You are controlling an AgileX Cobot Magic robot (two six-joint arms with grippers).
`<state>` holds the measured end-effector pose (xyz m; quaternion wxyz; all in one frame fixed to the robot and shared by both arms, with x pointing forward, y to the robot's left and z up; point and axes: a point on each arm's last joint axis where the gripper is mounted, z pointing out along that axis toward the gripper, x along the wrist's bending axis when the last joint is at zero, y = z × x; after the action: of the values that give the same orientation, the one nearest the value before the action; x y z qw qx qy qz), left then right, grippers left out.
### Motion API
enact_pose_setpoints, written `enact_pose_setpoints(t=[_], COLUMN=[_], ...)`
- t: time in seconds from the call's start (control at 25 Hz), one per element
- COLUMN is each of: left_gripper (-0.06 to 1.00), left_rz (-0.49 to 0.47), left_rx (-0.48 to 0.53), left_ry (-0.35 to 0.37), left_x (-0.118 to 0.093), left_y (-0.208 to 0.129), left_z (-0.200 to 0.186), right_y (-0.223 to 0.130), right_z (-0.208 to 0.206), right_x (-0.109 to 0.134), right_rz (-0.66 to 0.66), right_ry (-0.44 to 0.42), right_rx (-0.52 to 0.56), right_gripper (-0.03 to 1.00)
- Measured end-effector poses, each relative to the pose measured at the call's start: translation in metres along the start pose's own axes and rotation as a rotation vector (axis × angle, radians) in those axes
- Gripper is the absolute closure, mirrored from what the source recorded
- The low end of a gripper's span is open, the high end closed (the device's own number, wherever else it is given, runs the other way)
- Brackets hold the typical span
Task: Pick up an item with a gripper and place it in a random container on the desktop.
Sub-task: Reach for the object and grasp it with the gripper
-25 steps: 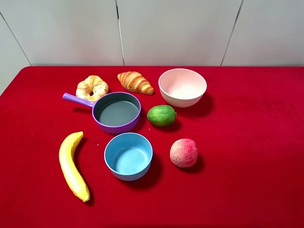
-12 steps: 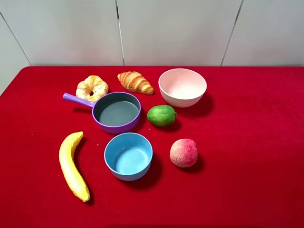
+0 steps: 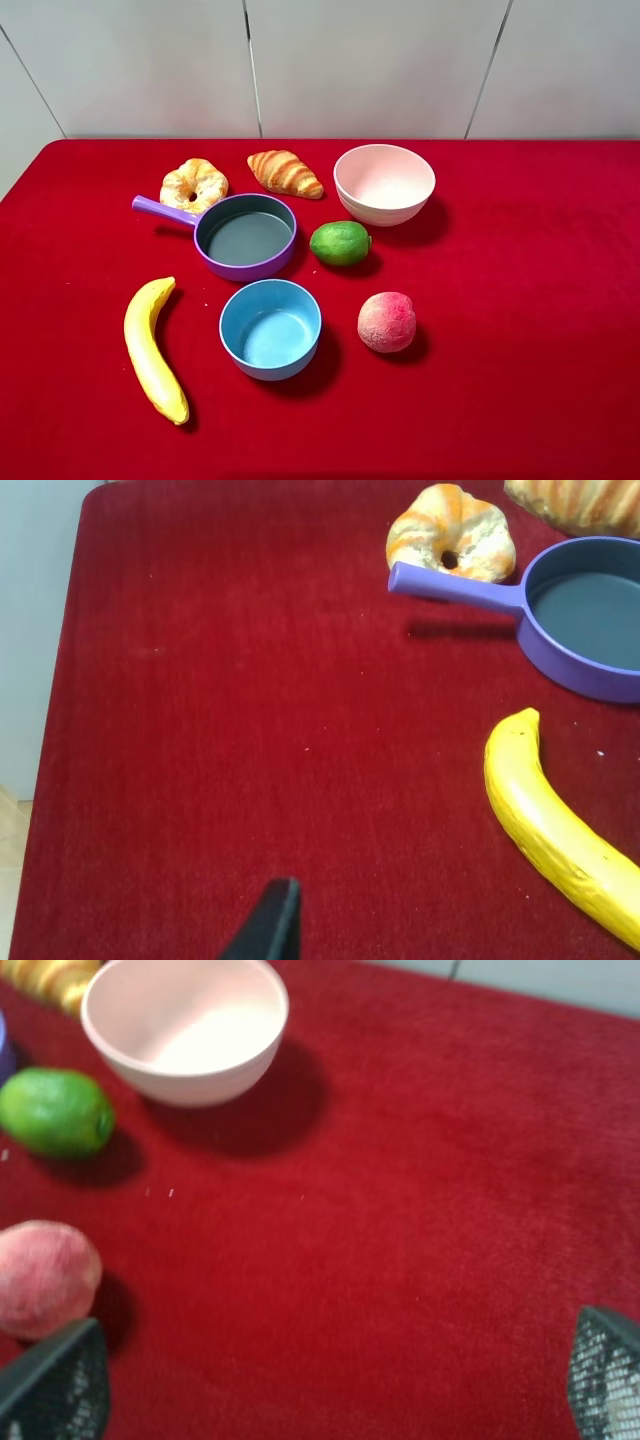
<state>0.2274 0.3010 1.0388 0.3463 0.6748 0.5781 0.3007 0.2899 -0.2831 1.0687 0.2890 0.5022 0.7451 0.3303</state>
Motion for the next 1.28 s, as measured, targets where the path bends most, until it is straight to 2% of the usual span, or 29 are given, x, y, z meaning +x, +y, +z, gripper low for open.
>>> enact_pose_setpoints(t=[0.24, 0.44, 0.76, 1.28], left_gripper=[-0.04, -0.04, -0.04, -0.04], left_rz=[0.0, 0.0, 0.0, 0.0], left_rx=[0.0, 0.0, 0.0, 0.0], left_ry=[0.0, 0.0, 0.0, 0.0], left_x=[0.0, 0.0, 0.0, 0.0], left_y=[0.0, 0.0, 0.0, 0.0], left_z=[0.0, 0.0, 0.0, 0.0], right_y=[0.005, 0.008, 0.014, 0.026], right_z=[0.014, 0.022, 0.034, 0.07], right_x=[0.001, 0.002, 0.015, 0.042], right_rz=[-0.122, -0.174, -0.28, -0.405], right_ry=[0.049, 0.091, 0.22, 0.359], right_rx=[0.071, 0.1, 0.126, 0.175], right_gripper=[0.27, 0.27, 0.27, 0.27])
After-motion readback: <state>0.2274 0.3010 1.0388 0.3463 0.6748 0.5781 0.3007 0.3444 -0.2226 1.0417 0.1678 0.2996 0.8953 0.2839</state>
